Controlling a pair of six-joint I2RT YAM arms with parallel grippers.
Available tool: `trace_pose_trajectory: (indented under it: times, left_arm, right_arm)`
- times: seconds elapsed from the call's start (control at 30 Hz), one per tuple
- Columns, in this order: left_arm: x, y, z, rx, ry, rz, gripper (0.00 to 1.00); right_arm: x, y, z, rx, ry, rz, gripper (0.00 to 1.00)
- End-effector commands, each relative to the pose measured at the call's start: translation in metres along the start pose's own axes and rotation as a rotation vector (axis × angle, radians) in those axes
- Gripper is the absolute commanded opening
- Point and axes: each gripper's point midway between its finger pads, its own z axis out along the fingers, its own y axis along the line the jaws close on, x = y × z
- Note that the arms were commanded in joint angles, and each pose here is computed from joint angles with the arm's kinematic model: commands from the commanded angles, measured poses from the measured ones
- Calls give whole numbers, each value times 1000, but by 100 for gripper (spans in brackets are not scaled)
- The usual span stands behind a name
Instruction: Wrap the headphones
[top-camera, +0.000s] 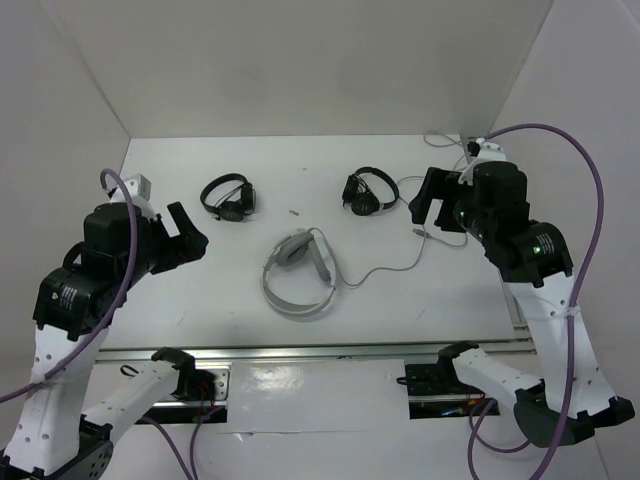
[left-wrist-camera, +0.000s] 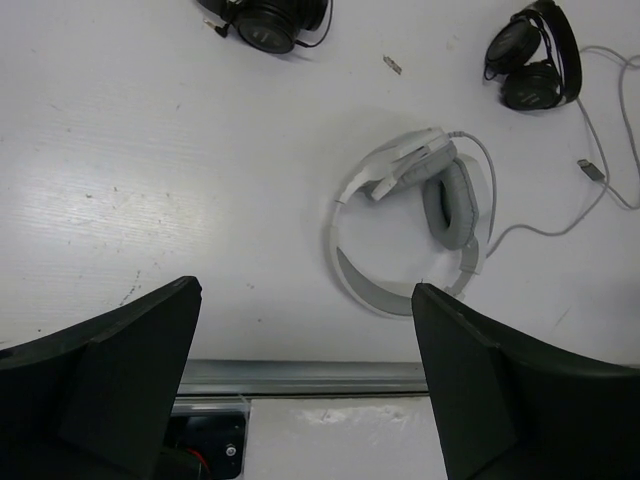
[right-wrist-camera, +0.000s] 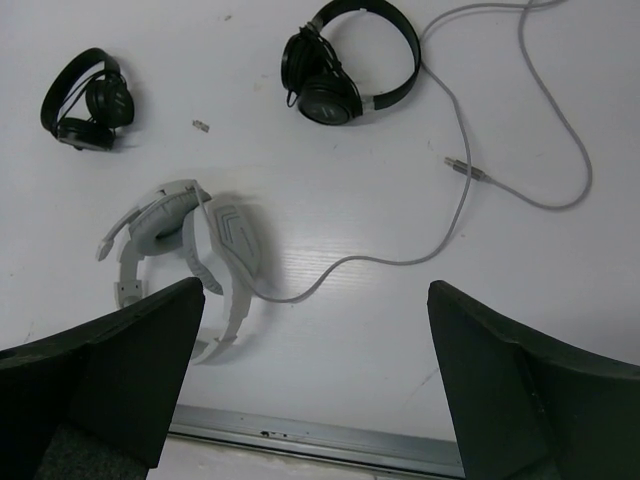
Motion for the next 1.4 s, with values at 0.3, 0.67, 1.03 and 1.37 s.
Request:
trace_pose_trajectory:
  times: [0.3, 0.67, 1.03, 1.37]
  left_arm:
    - [-5, -25, 12, 88, -24, -178, 100]
    - [73, -90, 87, 22, 258, -506, 100]
    - [204, -66, 136, -386, 391, -591, 100]
    - [247, -50, 179, -559, 373, -576, 100]
  right_arm:
    - [-26, 24, 25, -90, -74, 8, 100]
    - [-17, 22, 79, -45, -15, -29, 100]
    - [-3, 35, 85, -147, 29, -68, 100]
    - [-6, 54, 72, -219, 12, -108, 100]
